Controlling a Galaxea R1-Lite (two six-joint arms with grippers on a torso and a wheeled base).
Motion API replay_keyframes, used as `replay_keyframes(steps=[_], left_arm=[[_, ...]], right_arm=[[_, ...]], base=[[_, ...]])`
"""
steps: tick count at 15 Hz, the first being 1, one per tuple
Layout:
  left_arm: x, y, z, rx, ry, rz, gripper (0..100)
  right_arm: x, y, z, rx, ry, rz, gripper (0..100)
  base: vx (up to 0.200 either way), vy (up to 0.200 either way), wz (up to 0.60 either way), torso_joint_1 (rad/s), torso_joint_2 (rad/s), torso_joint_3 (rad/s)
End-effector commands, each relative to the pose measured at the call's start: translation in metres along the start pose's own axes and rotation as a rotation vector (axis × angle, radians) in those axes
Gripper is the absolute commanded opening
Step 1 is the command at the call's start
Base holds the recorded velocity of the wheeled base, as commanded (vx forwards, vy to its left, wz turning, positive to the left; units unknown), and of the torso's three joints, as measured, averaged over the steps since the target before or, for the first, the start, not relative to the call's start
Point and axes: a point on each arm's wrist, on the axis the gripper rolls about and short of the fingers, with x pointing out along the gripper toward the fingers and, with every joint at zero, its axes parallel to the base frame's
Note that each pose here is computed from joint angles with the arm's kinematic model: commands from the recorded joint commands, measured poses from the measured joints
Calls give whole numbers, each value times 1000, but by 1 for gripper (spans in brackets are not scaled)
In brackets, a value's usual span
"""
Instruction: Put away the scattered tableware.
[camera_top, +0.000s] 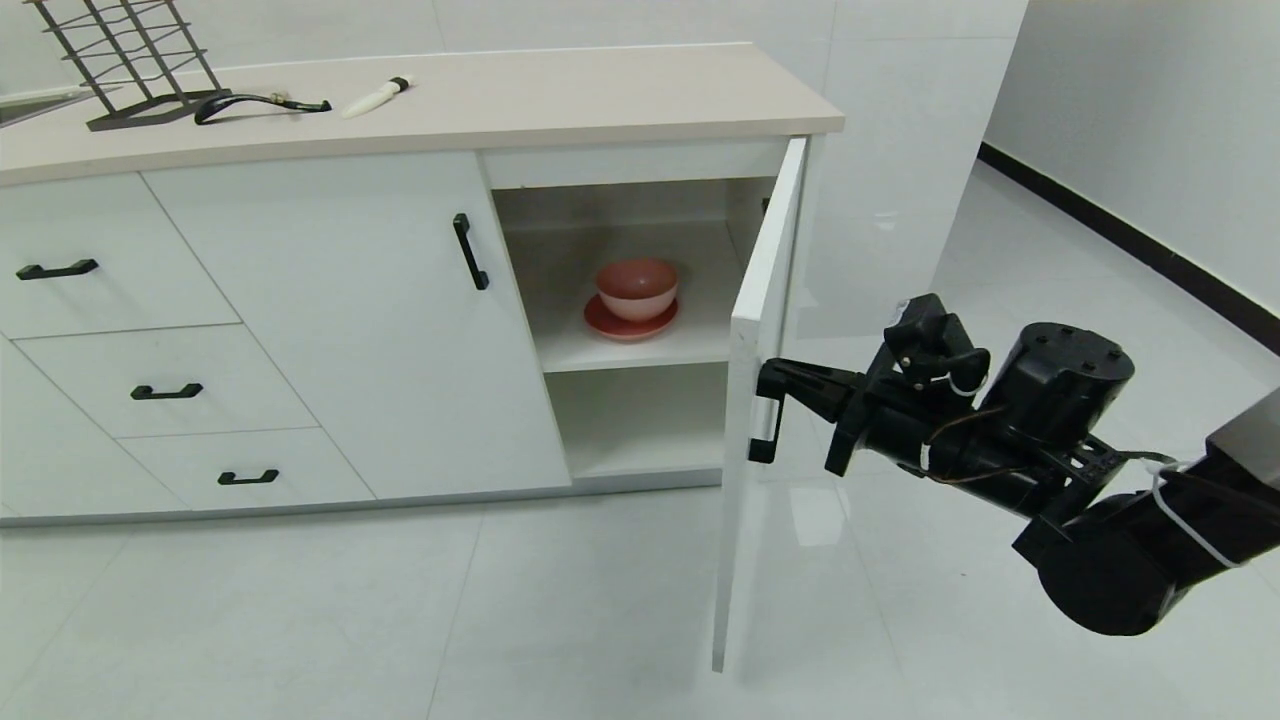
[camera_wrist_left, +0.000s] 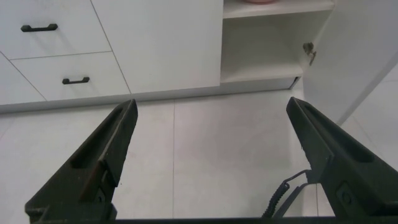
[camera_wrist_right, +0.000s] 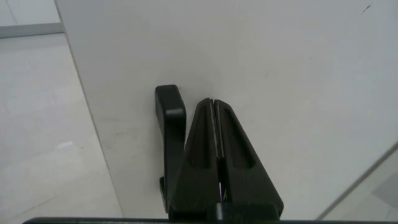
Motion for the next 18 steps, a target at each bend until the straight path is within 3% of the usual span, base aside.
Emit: replay_keyframes(steps=[1,18], left_arm=[[0,0,0,0,0,2,100],[0,0,0,-2,0,2,100]], right_arm=[[14,2,-7,1,-10,15,0],[94,0,-42,-43,-147,55,0]], base=[[0,0,0,0,0,0],[0,0,0,0,0,0]])
